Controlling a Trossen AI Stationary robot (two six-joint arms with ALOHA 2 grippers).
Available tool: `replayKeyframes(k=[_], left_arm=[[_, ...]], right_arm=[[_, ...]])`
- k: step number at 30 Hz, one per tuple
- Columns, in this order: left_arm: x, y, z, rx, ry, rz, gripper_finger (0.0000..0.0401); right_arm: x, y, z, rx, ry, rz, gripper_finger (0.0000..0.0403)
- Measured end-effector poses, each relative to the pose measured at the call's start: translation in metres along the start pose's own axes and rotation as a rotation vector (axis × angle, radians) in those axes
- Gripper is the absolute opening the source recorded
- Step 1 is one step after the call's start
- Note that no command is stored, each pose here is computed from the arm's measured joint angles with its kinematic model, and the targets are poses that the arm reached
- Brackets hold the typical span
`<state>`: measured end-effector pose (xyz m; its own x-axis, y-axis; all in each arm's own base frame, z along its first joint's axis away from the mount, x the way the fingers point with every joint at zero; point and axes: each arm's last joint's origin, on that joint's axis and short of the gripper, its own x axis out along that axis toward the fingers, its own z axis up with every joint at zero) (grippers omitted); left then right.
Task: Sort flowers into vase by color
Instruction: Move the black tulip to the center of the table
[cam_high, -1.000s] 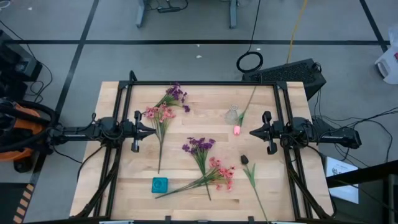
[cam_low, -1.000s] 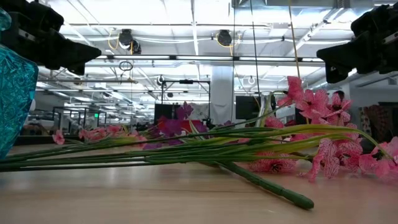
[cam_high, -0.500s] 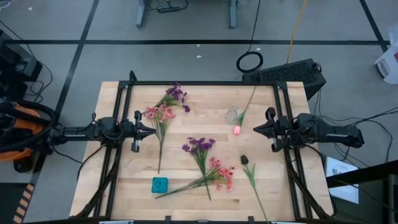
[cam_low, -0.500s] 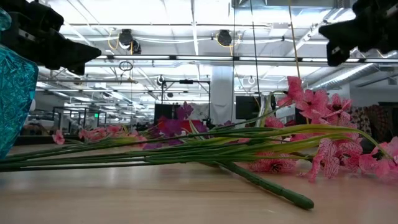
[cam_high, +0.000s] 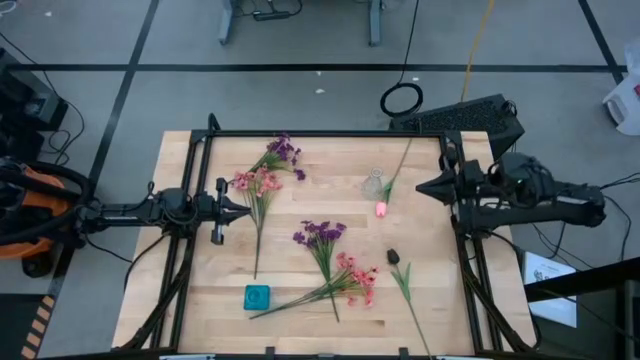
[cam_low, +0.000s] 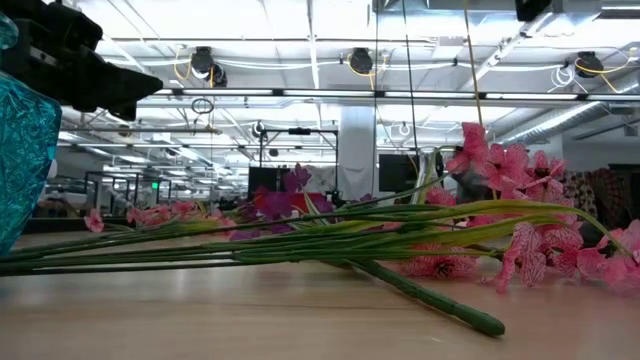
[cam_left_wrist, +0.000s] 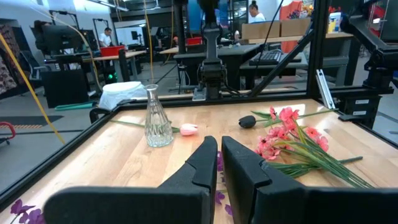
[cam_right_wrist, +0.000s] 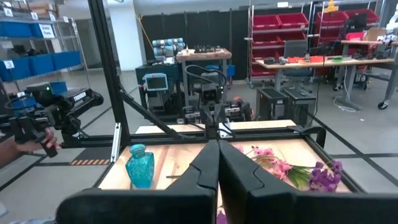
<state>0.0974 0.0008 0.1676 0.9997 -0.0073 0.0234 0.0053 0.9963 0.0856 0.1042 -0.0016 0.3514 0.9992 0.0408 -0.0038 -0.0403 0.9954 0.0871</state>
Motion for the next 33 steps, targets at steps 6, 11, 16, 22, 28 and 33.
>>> replayKeyframes(k=[6,11,16,22,28,33], left_arm=[[0.000,0.000,0.000,0.000,0.000,0.000,0.0032],[0.000,0.000,0.000,0.000,-0.001,0.000,0.0032],[0.000,0.000,0.000,0.000,0.000,0.009,0.0032],[0.000,0.000,0.000,0.000,0.001,0.011,0.0032],[0.000,0.000,0.000,-0.100,-0.001,0.009,0.0032],[0.000,-0.001,0.000,-0.133,-0.004,-0.014,0.0032]], right_arm=[[0.013,0.002,0.039,-0.001,0.009,-0.001,0.0000],[0.029,0.002,0.051,0.006,0.024,-0.004,0.0000],[0.049,0.000,0.048,0.002,0.072,-0.032,0.0000],[0.071,-0.004,0.032,-0.010,0.196,-0.062,0.0000],[0.088,-0.006,0.016,-0.015,0.308,-0.063,0.0000],[0.100,-0.004,-0.005,-0.026,0.359,-0.042,0.0000]])
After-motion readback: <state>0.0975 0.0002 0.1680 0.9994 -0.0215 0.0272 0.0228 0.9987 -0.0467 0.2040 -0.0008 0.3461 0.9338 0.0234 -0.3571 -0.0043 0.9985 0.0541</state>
